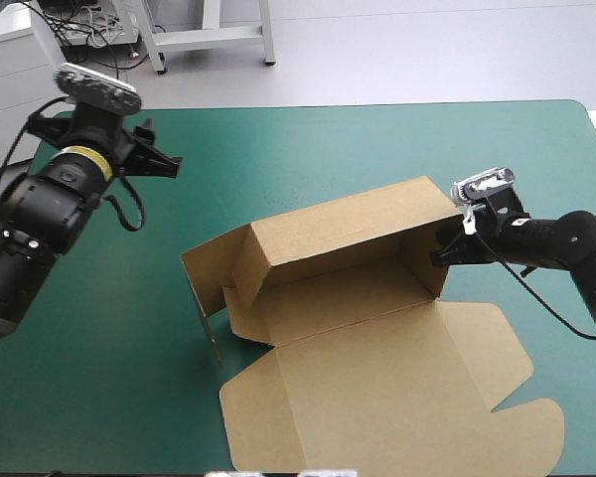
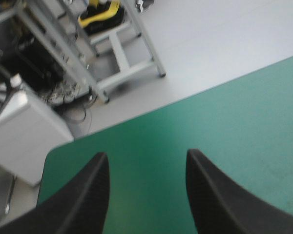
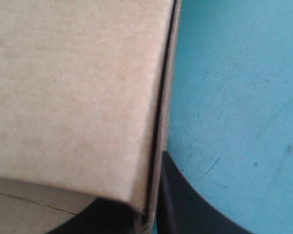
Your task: Fold the box
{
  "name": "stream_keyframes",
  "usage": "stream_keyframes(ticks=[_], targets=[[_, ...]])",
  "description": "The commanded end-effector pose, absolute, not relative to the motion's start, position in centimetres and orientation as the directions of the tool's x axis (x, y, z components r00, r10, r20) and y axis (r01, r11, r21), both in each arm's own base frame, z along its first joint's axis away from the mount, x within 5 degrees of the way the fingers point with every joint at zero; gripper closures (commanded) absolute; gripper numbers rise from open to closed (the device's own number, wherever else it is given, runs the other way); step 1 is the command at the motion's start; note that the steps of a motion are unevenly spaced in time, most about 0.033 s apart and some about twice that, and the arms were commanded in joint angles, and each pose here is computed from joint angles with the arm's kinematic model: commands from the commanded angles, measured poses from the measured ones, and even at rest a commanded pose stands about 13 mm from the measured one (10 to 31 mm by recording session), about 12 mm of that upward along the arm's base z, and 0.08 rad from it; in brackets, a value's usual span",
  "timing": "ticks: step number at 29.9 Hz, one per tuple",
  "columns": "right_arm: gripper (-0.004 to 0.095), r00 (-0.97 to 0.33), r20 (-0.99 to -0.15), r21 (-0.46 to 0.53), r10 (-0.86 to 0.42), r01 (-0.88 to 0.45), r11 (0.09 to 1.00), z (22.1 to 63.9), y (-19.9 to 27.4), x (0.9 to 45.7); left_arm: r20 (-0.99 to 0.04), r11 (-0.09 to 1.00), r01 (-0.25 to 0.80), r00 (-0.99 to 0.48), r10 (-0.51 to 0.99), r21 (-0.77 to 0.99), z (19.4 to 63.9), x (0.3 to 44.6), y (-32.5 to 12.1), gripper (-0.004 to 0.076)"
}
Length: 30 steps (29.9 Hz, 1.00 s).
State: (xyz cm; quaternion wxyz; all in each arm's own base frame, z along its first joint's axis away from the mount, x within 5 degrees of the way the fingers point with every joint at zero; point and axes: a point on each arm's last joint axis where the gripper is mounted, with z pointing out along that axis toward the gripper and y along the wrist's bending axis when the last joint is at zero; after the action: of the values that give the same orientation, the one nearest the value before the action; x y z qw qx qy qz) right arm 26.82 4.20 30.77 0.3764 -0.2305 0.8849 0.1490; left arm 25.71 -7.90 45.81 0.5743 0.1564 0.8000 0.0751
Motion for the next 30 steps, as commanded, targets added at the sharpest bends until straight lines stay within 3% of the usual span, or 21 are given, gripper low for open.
stream_keyframes(ticks=[1,7,13,20,27,30], targets=[[0.0930,-0.574,-0.772,0.077,-0.274,-0.512,0.856,32.3,4.3,26.6,-0.896,0.968,0.087,-0.366,0.250,0.235,46.7,25.5,-3.6,0.0372],[0.0930,-0.581,-0.767,0.075,-0.272,-0.502,0.862,32.3,4.2,26.6,-0.826,0.991,-0.112,-0.563,0.002,0.079,44.2,25.0,3.5,0.0372],[0.0930,-0.607,-0.763,0.097,-0.221,-0.447,0.889,32.8,3.9,26.8,-0.709,0.981,-0.195,-0.693,-0.134,0.005,39.8,24.1,7.0,0.0372],[0.0930,-0.649,-0.746,0.126,-0.149,-0.357,0.925,34.5,3.4,27.0,-0.607,0.979,-0.201,-0.777,-0.168,-0.014,35.6,23.7,7.0,0.0372],[0.0929,-0.654,-0.746,0.147,-0.123,-0.343,0.928,37.4,3.5,27.3,-0.595,0.979,-0.202,-0.784,-0.177,-0.026,35.0,23.7,6.9,0.0372],[0.0929,-0.700,-0.702,0.165,-0.133,-0.341,0.925,37.9,3.5,27.9,-0.590,0.980,-0.198,-0.788,-0.176,-0.029,35.0,23.7,6.9,0.0372]])
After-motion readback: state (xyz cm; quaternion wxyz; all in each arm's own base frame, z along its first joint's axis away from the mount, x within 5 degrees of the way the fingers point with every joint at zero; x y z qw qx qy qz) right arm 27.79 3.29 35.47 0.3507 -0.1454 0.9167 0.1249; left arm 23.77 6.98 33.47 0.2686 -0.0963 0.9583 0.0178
